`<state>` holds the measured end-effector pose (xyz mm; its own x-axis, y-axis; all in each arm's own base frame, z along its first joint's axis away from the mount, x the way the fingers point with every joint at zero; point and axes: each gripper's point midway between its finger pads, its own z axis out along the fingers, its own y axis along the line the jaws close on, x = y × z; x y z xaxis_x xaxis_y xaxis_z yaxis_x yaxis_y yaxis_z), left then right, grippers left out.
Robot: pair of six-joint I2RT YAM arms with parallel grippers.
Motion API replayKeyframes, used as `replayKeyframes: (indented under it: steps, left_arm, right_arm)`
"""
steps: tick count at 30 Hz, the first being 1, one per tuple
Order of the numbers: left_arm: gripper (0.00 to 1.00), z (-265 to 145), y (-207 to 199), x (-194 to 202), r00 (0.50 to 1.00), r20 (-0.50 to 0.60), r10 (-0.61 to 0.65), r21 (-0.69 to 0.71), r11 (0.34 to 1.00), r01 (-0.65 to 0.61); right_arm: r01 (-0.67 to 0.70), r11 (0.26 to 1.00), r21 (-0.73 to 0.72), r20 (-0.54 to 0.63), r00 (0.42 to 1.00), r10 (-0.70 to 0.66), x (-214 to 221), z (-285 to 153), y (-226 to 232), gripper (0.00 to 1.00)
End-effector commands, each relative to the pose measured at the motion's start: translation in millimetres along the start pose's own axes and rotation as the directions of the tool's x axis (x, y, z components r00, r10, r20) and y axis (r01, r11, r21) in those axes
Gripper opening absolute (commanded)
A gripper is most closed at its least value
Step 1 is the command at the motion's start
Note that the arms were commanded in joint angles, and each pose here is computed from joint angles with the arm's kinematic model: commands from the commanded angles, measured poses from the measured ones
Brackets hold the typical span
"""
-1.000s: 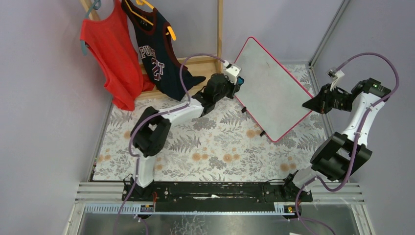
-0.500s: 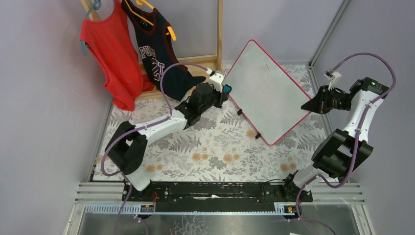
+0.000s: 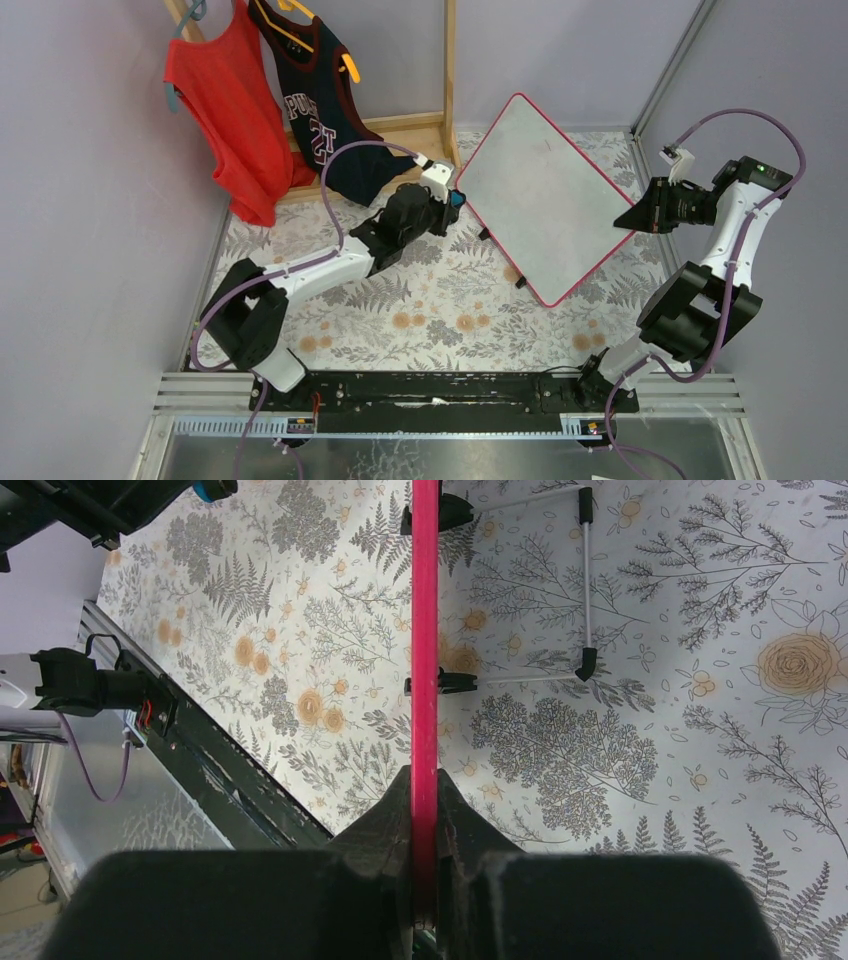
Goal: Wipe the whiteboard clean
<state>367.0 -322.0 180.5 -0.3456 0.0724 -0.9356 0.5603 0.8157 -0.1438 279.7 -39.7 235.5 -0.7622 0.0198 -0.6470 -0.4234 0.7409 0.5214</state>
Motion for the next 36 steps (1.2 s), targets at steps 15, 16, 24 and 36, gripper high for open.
replayKeyframes:
  steps: [15,16,24,36]
  left_arm:
    - [0.0,-18,16,35,0.998,-0.049,-0.038,-0.067,0.997,0.035]
    - [0.0,-18,16,40,0.997,-0.069,-0.044,-0.073,0.997,0.039]
    - [0.0,-31,30,77,0.939,-0.309,-0.151,-0.188,0.977,0.095]
    - [0.07,-80,20,116,0.777,-0.584,-0.235,-0.215,0.968,0.132]
  right_arm:
    - [0.032,0.996,0.079,-0.054,0.998,-0.028,7,-3,-8,0.01]
    - [0.036,0.996,0.082,-0.052,0.998,-0.032,6,-3,-8,0.01]
    - [0.044,0.995,0.091,-0.045,0.998,-0.04,5,-5,-6,0.0]
    - [0.019,0.997,0.069,-0.034,0.999,-0.017,8,3,-12,0.0]
